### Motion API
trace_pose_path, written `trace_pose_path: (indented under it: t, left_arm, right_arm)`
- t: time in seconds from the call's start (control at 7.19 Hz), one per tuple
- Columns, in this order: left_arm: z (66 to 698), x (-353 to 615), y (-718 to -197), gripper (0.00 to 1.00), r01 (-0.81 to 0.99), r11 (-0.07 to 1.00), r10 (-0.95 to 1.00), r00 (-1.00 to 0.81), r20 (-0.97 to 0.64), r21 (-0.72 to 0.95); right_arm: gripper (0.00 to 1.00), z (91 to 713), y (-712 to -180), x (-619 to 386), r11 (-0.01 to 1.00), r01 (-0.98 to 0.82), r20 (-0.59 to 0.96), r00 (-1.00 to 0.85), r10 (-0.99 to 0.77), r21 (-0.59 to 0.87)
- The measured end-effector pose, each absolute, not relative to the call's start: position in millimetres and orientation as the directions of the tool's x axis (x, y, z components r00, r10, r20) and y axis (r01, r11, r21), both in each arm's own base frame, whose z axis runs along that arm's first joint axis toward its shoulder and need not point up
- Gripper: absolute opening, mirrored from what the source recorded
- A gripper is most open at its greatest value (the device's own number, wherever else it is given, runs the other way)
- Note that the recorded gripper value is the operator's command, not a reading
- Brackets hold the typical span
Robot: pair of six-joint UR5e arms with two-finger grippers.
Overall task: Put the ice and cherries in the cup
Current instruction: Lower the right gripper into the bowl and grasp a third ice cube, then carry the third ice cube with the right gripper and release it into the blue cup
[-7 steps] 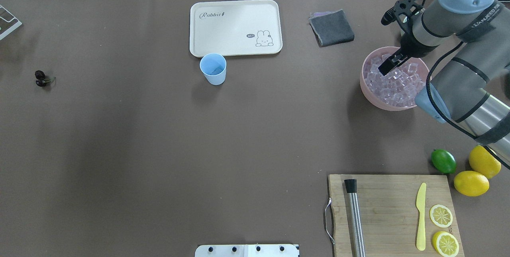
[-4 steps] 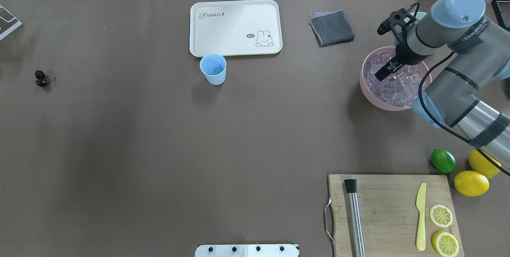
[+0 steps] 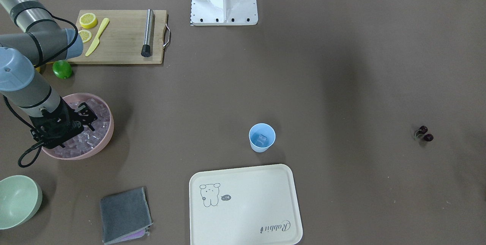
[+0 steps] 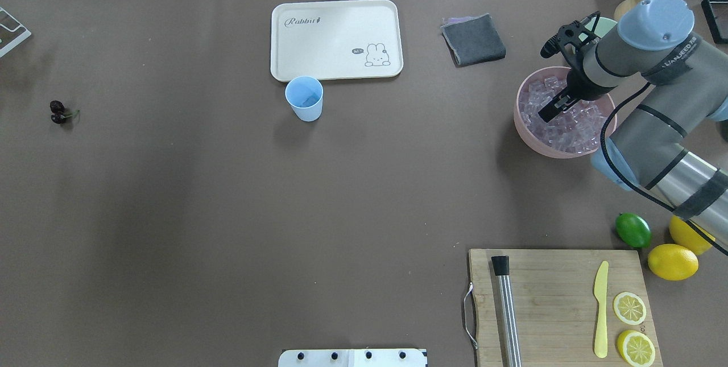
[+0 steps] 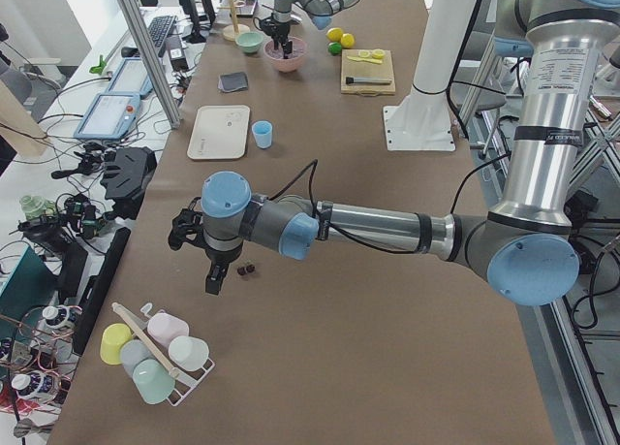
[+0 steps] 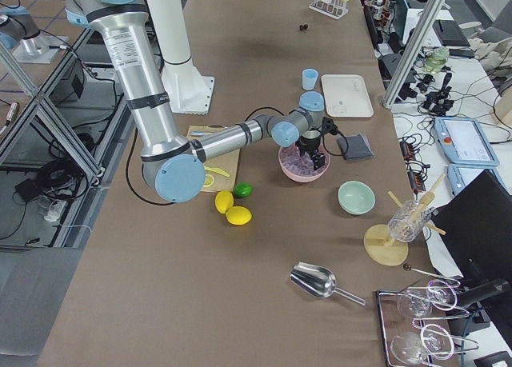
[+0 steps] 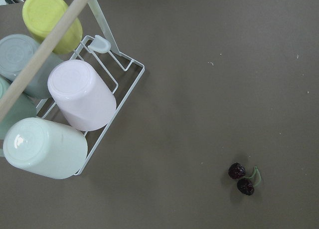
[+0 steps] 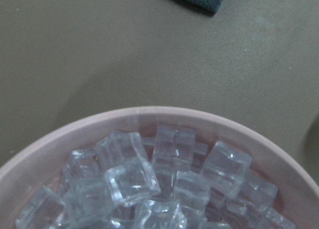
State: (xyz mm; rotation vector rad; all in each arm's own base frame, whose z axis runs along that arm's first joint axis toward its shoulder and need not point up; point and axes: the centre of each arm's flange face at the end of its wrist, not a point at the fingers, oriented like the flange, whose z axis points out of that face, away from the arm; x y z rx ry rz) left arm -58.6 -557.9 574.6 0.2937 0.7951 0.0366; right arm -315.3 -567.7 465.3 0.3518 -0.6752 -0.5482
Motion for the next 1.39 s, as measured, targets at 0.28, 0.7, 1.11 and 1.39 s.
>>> trace_pose_path:
  t: [0.28, 0.7, 1.11, 1.39]
  left_arm:
    - [574.0, -58.5, -558.6, 0.98, 0.077, 0.958, 0.143, 0.702, -0.698, 0.274]
    - [570.7, -58.5, -558.0, 0.98, 0.078, 0.957, 0.148, 0.702, -0.697, 0.281]
    - [569.2, -58.5, -557.2, 0.98, 0.079, 0.956, 0.149, 0.702, -0.697, 0.284]
    - [568.5, -58.6, -556.8, 0.98, 0.079, 0.955, 0.15, 0.702, -0.696, 0.286]
  right_arm:
    - [0.43, 461.7, -567.1, -314.7, 0.8, 0.359, 0.491, 0.646, -0.584, 0.481]
    - [0.07, 458.8, -567.1, -314.0, 0.795, 0.36, 0.489, 0.642, -0.59, 0.488]
    - [0.0, 456.4, -567.6, -312.3, 0.796, 0.355, 0.49, 0.643, -0.589, 0.491]
    - [0.0, 432.5, -570.8, -291.8, 0.798, 0.324, 0.506, 0.637, -0.581, 0.508]
